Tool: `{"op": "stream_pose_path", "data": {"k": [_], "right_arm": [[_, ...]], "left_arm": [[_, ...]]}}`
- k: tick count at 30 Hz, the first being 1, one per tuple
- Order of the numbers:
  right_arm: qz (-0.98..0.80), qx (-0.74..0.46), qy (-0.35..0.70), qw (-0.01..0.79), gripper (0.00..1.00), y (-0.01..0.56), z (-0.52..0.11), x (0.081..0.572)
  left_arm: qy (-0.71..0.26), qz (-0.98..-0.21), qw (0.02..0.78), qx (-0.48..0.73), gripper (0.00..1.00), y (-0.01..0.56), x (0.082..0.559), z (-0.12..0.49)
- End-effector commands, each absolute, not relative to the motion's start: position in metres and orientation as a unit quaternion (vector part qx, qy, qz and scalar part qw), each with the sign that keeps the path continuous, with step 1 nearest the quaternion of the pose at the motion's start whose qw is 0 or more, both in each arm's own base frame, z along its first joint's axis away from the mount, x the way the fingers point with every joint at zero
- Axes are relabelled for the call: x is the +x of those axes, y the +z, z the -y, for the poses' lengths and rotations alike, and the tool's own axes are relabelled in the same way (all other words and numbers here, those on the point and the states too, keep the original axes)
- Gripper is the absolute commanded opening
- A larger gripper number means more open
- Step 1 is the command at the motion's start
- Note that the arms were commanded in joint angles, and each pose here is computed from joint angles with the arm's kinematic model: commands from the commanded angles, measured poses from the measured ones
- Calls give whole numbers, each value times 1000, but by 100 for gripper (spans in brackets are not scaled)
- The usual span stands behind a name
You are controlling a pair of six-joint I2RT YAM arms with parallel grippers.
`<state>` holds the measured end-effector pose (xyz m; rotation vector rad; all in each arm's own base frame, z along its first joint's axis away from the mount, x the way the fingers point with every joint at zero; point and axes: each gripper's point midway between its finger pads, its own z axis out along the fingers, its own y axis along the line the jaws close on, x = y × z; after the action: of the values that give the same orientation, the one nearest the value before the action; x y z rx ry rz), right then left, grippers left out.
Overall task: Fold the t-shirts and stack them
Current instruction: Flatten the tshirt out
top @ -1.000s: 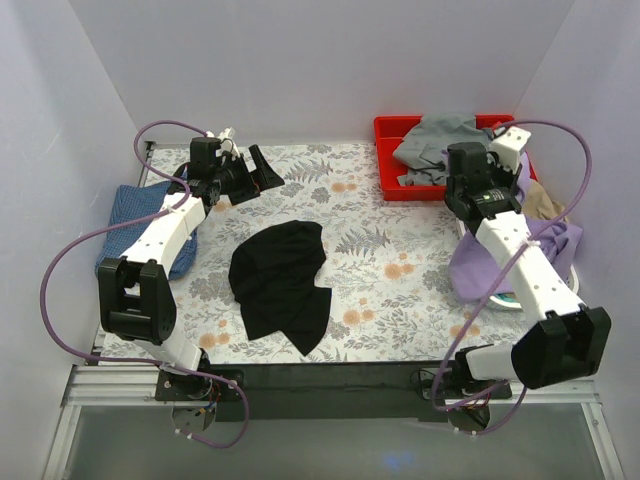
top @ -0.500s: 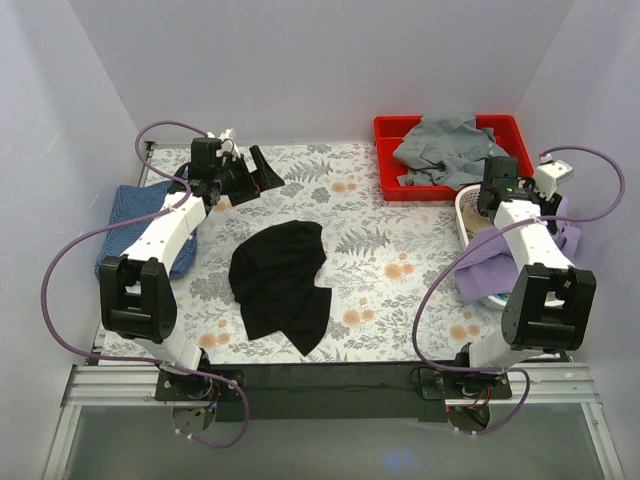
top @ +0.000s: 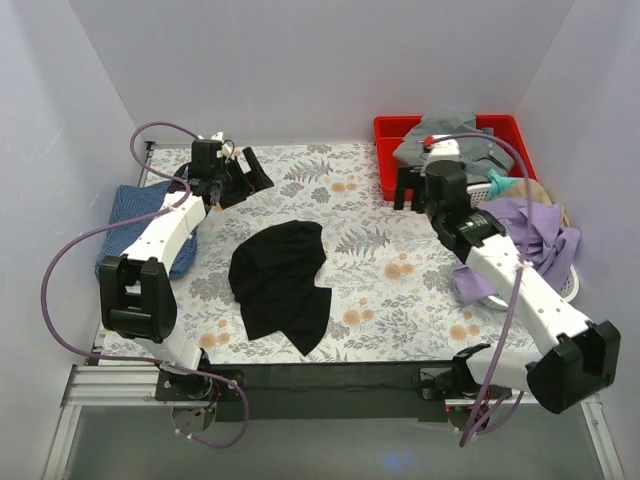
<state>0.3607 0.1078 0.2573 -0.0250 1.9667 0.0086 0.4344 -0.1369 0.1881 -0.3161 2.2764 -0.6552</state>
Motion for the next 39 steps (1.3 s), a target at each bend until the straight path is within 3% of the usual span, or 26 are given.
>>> {"op": "stream_pose_path", "data": {"k": [1,6,11,16,21,33,39], "right_arm": [[-839,-186,165,484,97,229,-223,345],[-808,-346,171,445,98,213,-339,314],[-786,-400,180,436,99,211,-394,302],[-793,-414,206,397,98,186,-411,296],[-823,-422,141,353,97,146,-401,307],[-757,-469,91,446,99,220,-423,261],[-746,-501,94,429,98,206,-444,242]], "left_arm": [[-228,-882,383,-155,93,197,412,120],[-168,-869,397,-241,94,178,390,87],[-141,-860,408,-270,94,178,375,71],[-151,-868,380,-281,94,156,362,76],[-162,-874,363,-279,94,141,360,82],[-121,-864,359,-331,95,121,367,61],[-72,-836,350,-417,94,117,364,17]]}}
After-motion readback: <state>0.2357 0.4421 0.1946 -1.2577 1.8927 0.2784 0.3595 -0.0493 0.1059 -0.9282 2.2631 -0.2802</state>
